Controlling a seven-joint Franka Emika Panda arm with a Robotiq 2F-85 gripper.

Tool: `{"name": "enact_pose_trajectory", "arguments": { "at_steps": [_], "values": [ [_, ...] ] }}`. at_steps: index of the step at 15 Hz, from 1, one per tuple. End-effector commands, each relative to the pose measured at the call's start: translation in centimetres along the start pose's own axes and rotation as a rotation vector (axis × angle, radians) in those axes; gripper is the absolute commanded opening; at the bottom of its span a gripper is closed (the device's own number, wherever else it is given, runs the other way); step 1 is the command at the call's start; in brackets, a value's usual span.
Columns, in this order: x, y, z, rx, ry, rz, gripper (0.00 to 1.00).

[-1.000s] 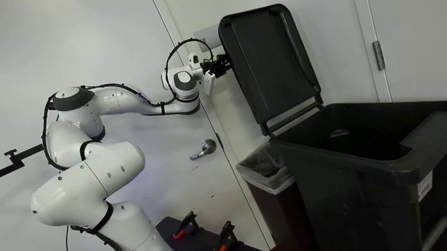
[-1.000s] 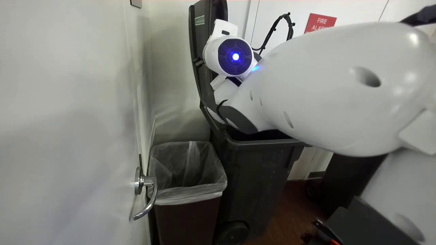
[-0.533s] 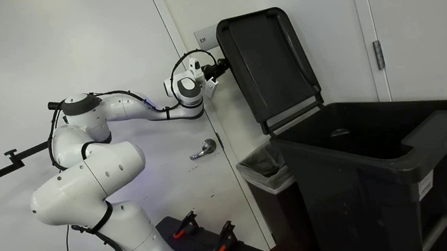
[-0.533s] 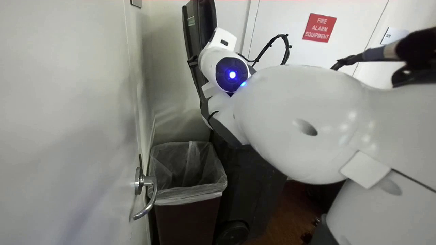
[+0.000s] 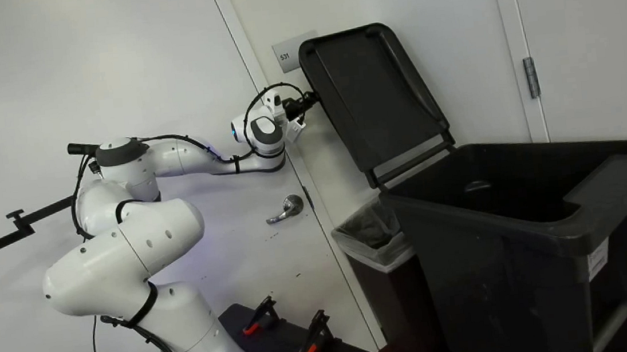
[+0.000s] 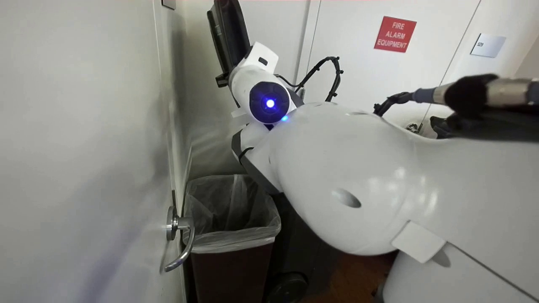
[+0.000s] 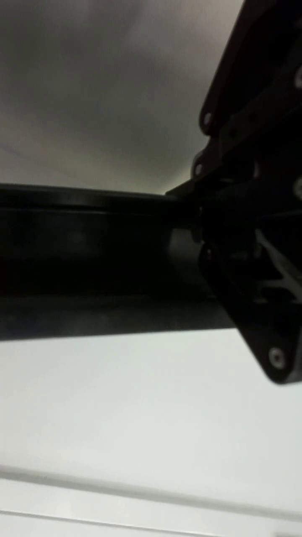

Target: Open the black bin on the left

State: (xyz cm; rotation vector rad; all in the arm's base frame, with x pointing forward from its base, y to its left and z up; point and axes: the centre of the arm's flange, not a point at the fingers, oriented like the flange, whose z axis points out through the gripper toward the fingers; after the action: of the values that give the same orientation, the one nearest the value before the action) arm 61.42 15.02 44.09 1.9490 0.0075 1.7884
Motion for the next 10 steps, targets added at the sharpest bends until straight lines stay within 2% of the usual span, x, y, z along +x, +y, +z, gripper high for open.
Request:
{"name": "enact_pose_trajectory", "arguments": {
  "at_steps": [1,8,9,10],
  "values": [
    [-1.2,1.7,2.9,-0.039,0.036,0.045,0.01],
    [-1.5,1.8,3.5,-0.116,0.097,0.131,0.01],
    [-0.6,0.5,0.6,-0.059,0.048,0.081,0.01],
    [-0.7,0.4,0.5,-0.061,0.055,0.075,0.05]
  ]
}}
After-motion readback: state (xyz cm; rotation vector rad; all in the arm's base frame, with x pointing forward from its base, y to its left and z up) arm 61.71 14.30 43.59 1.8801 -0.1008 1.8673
